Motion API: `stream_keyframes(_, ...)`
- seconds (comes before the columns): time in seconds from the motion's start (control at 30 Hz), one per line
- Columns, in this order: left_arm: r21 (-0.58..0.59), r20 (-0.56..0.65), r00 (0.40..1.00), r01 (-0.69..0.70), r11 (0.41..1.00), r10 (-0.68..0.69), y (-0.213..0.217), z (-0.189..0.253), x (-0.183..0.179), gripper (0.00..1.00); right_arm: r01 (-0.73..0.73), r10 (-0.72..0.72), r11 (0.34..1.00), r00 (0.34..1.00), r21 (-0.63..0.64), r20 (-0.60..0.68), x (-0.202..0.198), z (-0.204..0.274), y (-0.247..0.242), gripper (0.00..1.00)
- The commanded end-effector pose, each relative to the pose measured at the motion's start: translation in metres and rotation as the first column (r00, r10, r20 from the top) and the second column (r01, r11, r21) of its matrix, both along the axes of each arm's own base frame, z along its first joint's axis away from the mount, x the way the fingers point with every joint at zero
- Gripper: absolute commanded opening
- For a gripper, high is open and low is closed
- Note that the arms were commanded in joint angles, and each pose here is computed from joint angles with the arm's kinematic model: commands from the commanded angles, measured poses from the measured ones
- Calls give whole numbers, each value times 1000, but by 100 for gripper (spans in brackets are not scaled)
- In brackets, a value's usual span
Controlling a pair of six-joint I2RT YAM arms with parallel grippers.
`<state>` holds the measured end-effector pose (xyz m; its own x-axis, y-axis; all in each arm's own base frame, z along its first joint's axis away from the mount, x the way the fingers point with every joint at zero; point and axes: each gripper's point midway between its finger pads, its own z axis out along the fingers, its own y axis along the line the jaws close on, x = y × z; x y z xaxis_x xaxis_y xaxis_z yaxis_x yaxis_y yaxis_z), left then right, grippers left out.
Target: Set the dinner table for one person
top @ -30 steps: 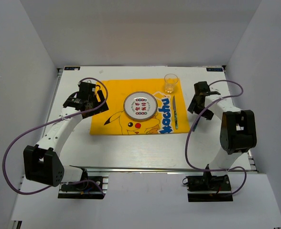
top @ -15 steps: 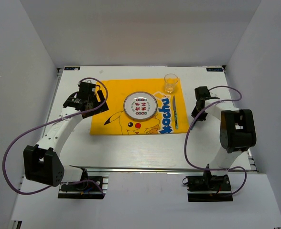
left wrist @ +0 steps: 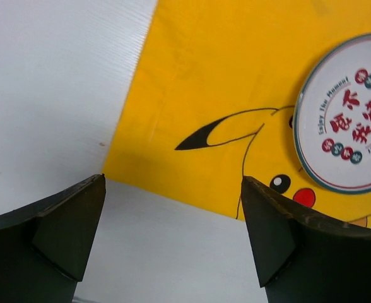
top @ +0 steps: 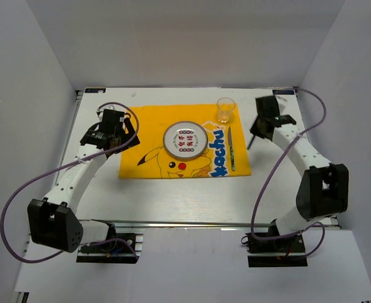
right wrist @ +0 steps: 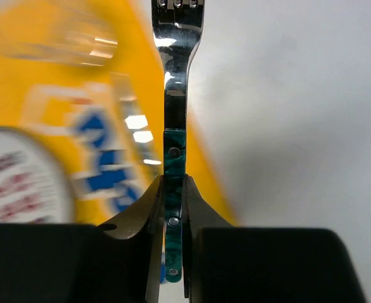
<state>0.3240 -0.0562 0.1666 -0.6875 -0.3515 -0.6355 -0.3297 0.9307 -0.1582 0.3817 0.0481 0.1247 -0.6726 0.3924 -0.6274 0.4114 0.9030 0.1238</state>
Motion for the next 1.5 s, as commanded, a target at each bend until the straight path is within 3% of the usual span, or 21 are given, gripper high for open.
stream_keyframes(0.0,41,79,982,-178,983,174,31,30,-6,98,-245,227,967,952,68,206,35,83,102,0)
stream_keyframes(0.07,65,116,952,-293,954,285,47,43,-8,98,-357,331,926,924,121,191,38,75,162,0)
stream_keyframes(0.1,84,109,944,-320,944,311,52,44,-13,98,-425,380,894,888,143,260,42,104,204,0)
stream_keyframes(0.17,101,140,925,-369,924,354,64,55,-14,98,-472,439,868,875,156,204,43,82,255,0)
stream_keyframes(0.23,165,155,906,-416,894,393,80,58,-16,98,-523,485,836,846,168,221,44,91,312,0)
stream_keyframes(0.37,238,137,862,-506,829,488,103,50,-20,98,-588,529,769,806,251,267,35,95,387,0)
stream_keyframes(0.5,194,170,850,-525,829,499,106,48,-25,98,-627,564,719,778,300,276,10,77,435,0)
stream_keyframes(0.67,164,190,858,-506,847,477,105,48,-28,98,-642,600,700,766,313,232,-7,34,462,0)
stream_keyframes(0.93,143,158,892,-445,884,423,94,40,-24,98,-630,590,689,774,358,229,-3,-19,489,0)
stream_keyframes(1.17,92,165,913,-390,916,372,83,40,-21,98,-661,597,653,750,371,285,5,-31,506,0)
stream_keyframes(1.47,64,165,926,-353,933,339,75,42,-19,98,-596,557,686,799,417,225,4,-62,506,0)
